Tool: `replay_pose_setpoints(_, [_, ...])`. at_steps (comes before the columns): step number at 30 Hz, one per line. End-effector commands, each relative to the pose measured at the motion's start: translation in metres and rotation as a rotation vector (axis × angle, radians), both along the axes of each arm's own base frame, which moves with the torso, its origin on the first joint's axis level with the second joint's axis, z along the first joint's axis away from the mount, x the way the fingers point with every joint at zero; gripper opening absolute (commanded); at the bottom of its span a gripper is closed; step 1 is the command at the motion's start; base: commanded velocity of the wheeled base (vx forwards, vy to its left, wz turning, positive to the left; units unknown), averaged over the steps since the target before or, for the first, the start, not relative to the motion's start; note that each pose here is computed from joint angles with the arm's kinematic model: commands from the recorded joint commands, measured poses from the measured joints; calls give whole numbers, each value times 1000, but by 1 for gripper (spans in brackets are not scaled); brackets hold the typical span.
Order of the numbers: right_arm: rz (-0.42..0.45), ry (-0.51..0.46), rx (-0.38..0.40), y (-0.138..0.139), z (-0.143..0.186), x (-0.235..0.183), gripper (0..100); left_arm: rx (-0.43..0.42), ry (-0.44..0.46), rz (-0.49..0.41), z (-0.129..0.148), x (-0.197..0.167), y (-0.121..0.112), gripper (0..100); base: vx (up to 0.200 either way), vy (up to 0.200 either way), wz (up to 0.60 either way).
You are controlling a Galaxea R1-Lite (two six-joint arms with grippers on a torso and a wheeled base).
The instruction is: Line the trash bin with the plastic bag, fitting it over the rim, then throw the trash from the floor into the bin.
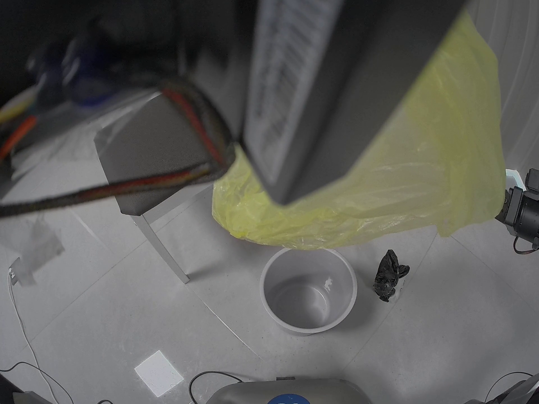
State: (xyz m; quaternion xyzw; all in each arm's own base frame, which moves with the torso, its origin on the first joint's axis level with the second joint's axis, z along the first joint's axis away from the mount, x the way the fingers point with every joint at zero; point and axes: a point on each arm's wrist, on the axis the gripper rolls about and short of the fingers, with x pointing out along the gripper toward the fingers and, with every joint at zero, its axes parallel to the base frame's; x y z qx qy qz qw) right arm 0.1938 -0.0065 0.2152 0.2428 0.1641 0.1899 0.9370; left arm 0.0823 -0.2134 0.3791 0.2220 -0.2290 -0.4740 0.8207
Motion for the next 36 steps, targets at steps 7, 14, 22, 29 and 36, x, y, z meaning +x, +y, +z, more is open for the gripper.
replay_pose_setpoints(7, [55, 53, 79, 1, -5, 5, 100, -8, -1, -3, 2, -2, 2, 0, 0, 0, 0])
replay_pose_setpoints(14, [51, 67, 81, -1, -8, 8, 100, -11, -1, -5, 2, -2, 3, 0, 0, 0, 0])
replay_pose_setpoints(22, [95, 86, 97, 0, -11, 9, 100, -12, 0, -17, 2, -4, 1, 0, 0, 0, 0])
replay_pose_setpoints(29, [99, 93, 99, 0, -13, 10, 100, -12, 0, -17, 2, -4, 2, 0, 0, 0, 0])
replay_pose_setpoints(36, [140, 106, 112, 1, -16, 10, 100, -12, 0, -17, 2, -5, 2, 0, 0, 0, 0])
